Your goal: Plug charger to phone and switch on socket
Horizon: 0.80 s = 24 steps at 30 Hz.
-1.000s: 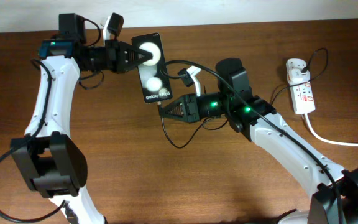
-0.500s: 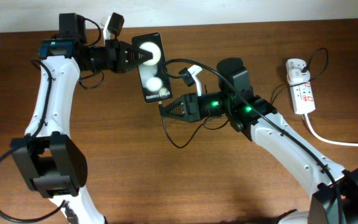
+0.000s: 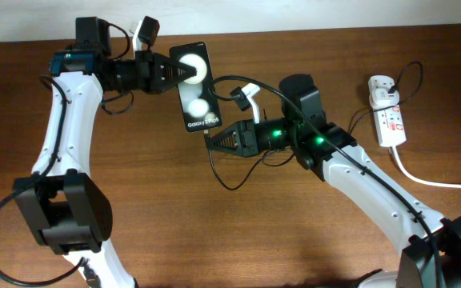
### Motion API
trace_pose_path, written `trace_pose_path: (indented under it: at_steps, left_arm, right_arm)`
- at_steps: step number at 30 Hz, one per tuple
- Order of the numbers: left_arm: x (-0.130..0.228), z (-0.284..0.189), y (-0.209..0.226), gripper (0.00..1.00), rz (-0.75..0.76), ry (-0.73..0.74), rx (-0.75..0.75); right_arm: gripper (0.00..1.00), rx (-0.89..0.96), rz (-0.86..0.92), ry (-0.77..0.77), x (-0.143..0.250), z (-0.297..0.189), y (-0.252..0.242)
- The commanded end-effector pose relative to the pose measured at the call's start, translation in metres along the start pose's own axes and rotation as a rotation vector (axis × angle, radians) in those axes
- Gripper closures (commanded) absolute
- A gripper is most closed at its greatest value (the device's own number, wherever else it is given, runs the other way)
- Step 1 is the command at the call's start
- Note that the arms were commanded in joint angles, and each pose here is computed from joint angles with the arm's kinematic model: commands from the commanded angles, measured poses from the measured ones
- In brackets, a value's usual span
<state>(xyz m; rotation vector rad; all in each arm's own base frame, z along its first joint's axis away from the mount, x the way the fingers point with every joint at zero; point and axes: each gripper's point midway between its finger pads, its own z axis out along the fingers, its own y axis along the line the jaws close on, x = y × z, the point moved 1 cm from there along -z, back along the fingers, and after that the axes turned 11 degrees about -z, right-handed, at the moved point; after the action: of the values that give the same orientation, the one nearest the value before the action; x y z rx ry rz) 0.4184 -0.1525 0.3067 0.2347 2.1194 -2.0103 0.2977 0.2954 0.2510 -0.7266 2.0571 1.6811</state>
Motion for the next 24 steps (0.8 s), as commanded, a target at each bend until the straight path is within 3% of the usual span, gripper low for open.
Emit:
trace_pose_path:
  at_steps: [1, 24]
  left_arm:
    - [0.007, 0.008, -0.019, 1.0, 0.017, 0.026, 0.049]
    - [0.009, 0.014, -0.019, 1.0, 0.019, 0.039, 0.047]
  right_arm:
    - [0.96, 0.021, -0.013, -0.025, -0.006, -0.004, -0.006]
    - [0.96, 0.043, -0.013, -0.079, -0.02, -0.012, -0.01]
